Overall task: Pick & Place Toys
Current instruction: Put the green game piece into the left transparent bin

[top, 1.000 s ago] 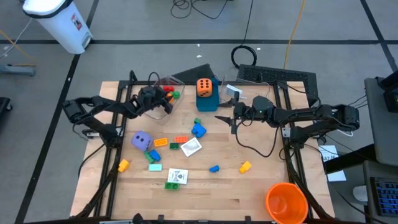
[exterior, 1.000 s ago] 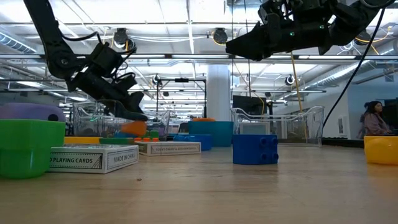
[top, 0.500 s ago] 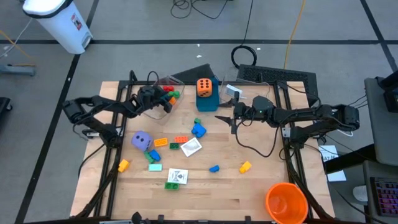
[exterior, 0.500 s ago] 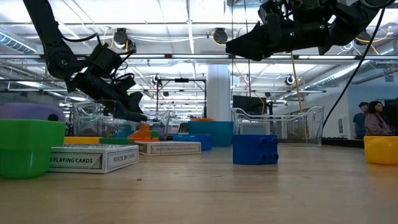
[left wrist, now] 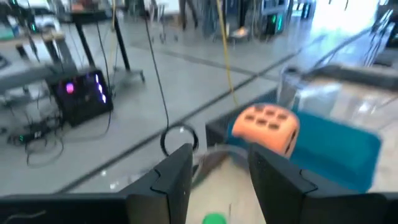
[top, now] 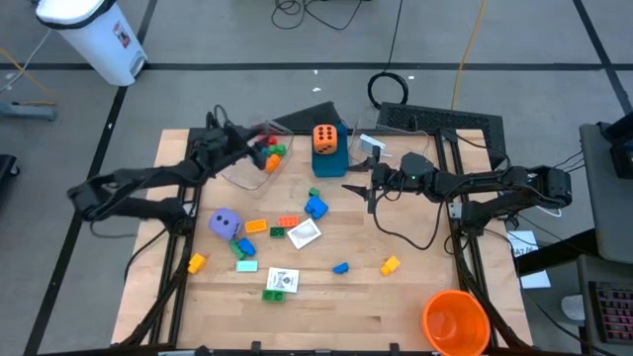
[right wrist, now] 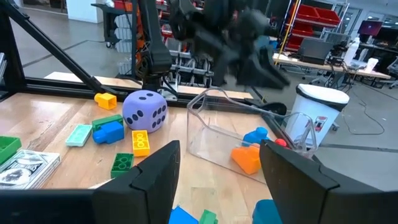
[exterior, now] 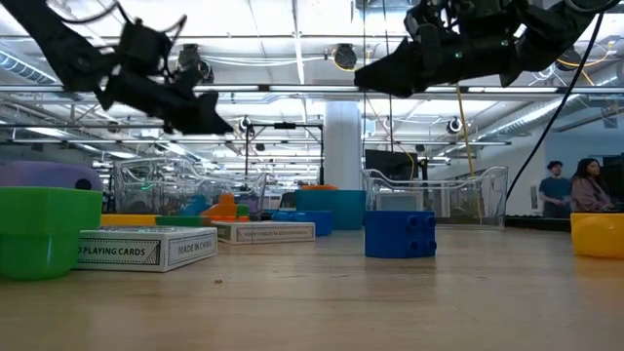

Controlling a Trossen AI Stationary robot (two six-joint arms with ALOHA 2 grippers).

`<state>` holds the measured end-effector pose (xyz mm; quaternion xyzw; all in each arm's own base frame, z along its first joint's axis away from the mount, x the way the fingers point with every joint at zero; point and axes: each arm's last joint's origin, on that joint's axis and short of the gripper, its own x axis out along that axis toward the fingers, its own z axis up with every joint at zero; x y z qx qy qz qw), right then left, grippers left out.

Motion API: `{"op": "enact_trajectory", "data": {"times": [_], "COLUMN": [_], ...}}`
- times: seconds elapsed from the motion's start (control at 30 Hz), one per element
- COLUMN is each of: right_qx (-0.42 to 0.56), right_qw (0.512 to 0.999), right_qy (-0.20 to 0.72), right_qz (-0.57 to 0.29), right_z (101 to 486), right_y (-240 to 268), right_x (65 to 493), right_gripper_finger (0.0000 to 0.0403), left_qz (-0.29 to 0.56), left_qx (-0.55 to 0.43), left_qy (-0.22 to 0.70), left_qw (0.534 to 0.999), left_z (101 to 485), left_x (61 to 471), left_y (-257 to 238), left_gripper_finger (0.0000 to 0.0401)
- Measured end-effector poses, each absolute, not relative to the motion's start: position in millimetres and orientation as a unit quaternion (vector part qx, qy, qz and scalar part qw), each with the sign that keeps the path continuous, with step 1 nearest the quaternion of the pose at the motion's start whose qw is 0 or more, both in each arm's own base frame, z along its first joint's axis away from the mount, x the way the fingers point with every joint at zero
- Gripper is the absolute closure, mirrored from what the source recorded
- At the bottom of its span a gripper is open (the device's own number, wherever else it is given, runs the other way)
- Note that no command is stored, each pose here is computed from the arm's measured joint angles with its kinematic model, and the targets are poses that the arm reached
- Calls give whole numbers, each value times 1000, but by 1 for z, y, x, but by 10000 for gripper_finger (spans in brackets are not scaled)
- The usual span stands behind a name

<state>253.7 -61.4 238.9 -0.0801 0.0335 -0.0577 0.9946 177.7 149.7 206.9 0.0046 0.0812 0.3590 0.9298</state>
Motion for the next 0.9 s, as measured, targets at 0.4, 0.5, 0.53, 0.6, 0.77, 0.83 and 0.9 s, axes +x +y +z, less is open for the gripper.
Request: {"op": "enact_trajectory", "data": {"times": [0.4,0.5,0.53,0.6,0.77,0.83,0.9], "right_qx": [-78,-78,-78,-79,-85,-93,-95], "right_qw": [995,995,995,994,994,993,993], "right_qy": [40,40,40,40,41,41,41], "right_qz": [-57,-57,-57,-57,-57,-57,-56], "right_z": [238,238,238,238,238,238,238], "right_y": [-61,-61,-61,-61,-61,-61,-61], "right_x": [254,254,254,254,254,254,254], "right_gripper_finger": [191,192,192,191,188,188,189], "left_qz": [333,321,318,310,245,205,178], "left_qx": [26,8,1,-14,-21,-12,-7], "left_qy": [27,27,28,32,38,24,6], "left_qw": [942,946,948,950,968,978,984], "left_z": [258,261,261,260,250,244,240], "left_x": [133,126,124,122,129,135,139], "left_y": [100,90,87,83,74,69,65], "left_gripper_finger": [263,265,264,261,254,254,256]}}
